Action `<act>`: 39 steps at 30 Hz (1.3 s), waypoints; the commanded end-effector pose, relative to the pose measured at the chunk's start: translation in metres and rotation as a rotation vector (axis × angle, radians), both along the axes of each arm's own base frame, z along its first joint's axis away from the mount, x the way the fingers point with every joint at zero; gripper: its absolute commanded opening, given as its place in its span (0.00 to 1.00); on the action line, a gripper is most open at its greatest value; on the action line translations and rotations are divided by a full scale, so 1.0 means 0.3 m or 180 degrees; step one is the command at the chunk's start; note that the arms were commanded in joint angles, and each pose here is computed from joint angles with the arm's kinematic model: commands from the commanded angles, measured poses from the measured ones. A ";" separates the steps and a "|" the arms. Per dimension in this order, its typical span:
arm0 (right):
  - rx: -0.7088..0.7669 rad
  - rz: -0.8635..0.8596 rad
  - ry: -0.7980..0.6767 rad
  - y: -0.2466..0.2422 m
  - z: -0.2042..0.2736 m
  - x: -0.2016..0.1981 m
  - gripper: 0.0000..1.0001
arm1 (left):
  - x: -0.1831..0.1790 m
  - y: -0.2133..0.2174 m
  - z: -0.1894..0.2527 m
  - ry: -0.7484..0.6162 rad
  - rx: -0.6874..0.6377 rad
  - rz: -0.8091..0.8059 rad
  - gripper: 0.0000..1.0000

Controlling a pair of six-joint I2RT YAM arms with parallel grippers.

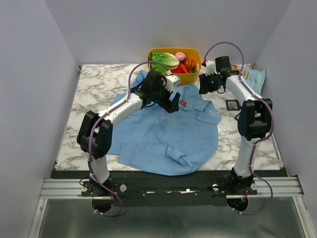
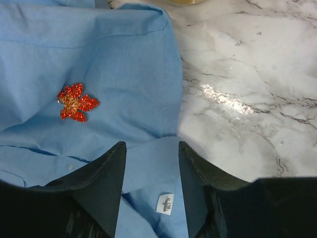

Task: Remove the brooch from the garment
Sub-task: Place the brooch in the brooch box, then adjust the clothes at the center of the board.

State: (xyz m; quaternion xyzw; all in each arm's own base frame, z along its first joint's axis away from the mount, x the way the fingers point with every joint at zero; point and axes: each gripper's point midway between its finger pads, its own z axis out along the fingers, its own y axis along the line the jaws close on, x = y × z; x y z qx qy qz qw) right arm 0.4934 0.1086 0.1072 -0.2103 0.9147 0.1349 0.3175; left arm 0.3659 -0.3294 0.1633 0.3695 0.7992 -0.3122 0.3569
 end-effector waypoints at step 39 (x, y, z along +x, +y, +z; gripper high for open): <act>-0.0872 -0.0023 0.0851 0.062 -0.272 0.003 0.46 | 0.118 0.044 -0.150 0.0023 0.0493 0.0328 0.95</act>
